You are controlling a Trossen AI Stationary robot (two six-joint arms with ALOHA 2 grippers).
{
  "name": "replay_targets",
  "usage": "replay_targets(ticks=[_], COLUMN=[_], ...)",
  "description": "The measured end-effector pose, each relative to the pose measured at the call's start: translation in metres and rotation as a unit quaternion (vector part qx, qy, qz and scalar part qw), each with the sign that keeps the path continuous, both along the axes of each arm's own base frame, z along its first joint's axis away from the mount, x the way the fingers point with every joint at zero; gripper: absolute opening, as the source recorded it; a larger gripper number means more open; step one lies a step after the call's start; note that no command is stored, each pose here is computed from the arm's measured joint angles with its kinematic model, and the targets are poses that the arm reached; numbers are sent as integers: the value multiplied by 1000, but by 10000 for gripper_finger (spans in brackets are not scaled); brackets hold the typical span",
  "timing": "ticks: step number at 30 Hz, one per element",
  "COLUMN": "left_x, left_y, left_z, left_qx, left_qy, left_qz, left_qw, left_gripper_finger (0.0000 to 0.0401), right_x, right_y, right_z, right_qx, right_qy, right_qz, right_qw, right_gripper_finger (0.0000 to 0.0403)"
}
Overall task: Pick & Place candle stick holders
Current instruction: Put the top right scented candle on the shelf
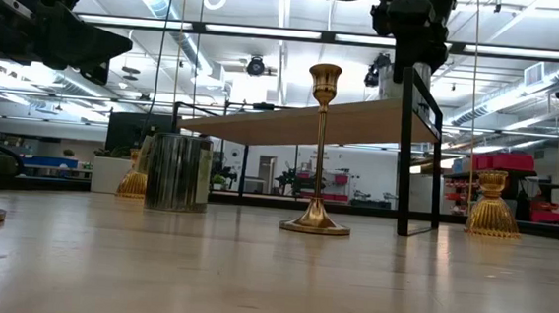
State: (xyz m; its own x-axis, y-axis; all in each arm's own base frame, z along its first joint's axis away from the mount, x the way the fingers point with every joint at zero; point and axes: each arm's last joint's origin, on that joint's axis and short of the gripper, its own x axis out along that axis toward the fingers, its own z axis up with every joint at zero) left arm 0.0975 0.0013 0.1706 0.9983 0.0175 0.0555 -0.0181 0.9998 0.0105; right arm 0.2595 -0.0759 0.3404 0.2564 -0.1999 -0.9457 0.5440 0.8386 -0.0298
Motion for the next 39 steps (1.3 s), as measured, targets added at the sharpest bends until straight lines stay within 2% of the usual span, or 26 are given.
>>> replay_targets(ticks=[21, 39], left_x=[0, 0], left_y=[0, 0], left_z=[0, 0], left_qx=[0, 0], left_qy=[0, 0], left_qz=[0, 0], left_qw=[1000, 1000], left_gripper_finger=[12, 12], right_x=[1, -8], right_y=[0, 2], right_z=[1, 11], right_qx=[0, -12], right_qy=[-8, -33], right_qz=[-11, -13], right_qw=[1000, 999], right_gripper_finger=[398, 398])
